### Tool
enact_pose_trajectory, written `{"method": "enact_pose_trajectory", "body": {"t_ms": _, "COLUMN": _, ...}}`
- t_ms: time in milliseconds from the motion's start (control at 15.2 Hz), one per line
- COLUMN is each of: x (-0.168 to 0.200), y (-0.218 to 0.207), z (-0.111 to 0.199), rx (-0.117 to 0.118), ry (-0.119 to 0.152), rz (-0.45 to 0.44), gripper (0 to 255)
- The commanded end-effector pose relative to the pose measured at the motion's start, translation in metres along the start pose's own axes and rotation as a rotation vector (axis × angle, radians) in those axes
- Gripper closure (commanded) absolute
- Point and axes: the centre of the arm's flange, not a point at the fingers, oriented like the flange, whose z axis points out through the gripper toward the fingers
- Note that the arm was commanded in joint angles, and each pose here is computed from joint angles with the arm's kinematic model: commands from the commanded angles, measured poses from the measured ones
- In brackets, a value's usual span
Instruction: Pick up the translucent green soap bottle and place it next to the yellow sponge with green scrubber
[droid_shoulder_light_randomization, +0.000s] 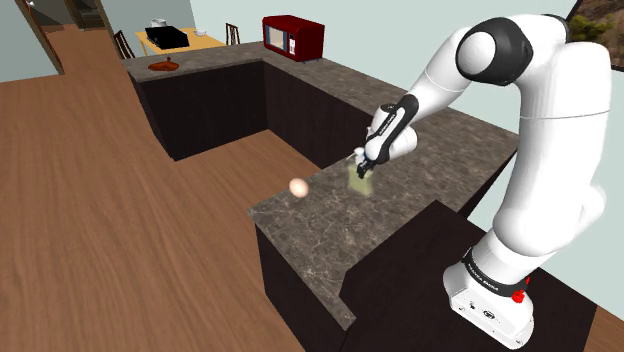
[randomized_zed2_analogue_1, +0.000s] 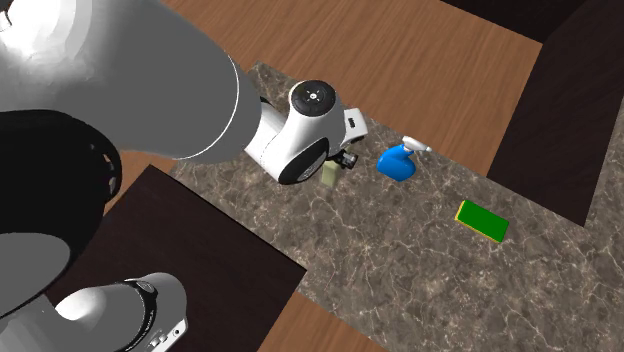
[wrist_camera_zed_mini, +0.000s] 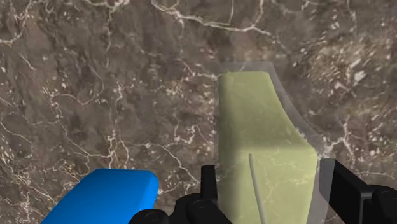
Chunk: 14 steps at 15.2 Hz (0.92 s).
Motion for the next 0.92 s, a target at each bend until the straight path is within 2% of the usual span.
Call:
{"method": "enact_pose_trajectory", "body": {"t_ms": 0, "x": 0.002, "y": 0.003, "z": -0.012, "rx": 0.0, "ry": 0.0, "rz": 0.0, "gripper": 255}}
{"method": "enact_pose_trajectory", "body": {"t_ms": 858, "x": 0.012, "y": 0.01, "z": -0.079, "rx": 0.0, "ry": 0.0, "rz": 0.0, "gripper": 255}}
